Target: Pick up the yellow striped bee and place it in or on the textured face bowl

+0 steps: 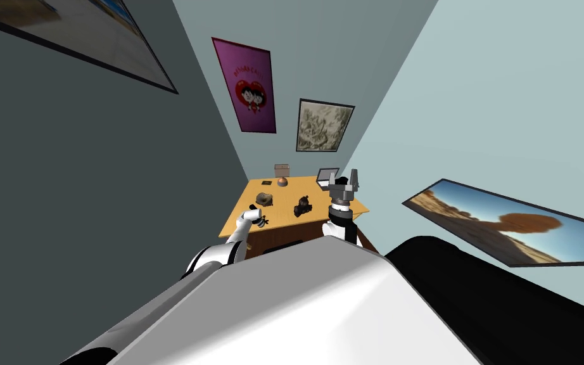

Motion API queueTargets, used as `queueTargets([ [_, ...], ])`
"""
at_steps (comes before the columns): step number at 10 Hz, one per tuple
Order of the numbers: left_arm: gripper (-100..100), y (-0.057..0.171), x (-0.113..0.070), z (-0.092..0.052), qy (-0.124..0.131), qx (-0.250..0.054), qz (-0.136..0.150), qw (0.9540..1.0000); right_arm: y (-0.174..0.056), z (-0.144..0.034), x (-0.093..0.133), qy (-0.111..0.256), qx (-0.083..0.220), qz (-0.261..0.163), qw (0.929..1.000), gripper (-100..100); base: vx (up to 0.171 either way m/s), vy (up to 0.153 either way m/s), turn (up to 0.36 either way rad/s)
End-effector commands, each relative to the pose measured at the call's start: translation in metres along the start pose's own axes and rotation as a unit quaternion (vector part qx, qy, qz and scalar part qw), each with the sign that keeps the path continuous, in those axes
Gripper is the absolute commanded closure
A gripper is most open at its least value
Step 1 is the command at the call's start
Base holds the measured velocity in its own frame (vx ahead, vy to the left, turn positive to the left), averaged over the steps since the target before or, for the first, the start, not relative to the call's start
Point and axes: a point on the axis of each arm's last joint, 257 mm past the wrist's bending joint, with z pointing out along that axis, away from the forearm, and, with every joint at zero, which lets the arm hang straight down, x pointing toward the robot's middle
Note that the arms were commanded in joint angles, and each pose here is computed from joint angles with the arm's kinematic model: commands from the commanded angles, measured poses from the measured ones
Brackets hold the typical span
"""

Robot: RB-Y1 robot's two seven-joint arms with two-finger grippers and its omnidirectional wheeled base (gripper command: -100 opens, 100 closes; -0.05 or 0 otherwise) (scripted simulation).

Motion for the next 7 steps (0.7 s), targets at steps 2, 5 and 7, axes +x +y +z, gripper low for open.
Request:
queueTargets([
  [2, 100, -0.003, -0.008, 0.005, -0.005, -0.001, 0.001, 1.0000, 0.000, 0.000, 0.000, 0.000, 0.000, 0.000, 1.0000, 0, -0.014, -0.002, -0.007],
  [5, 100, -0.033, -0.035, 0.003, -0.015, 0.028, 0.016, 0.9994, 0.000, 0.000, 0.000, 0.000, 0.000, 0.000, 1.0000, 0, -0.056, -0.010, -0.001],
  [7, 100, -0.065, -0.055, -0.002, -0.021, 0.064, 0.037, 0.9971, 0.000, 0.000, 0.000, 0.000, 0.000, 0.000, 1.0000, 0, -0.048, -0.021, -0.021],
])
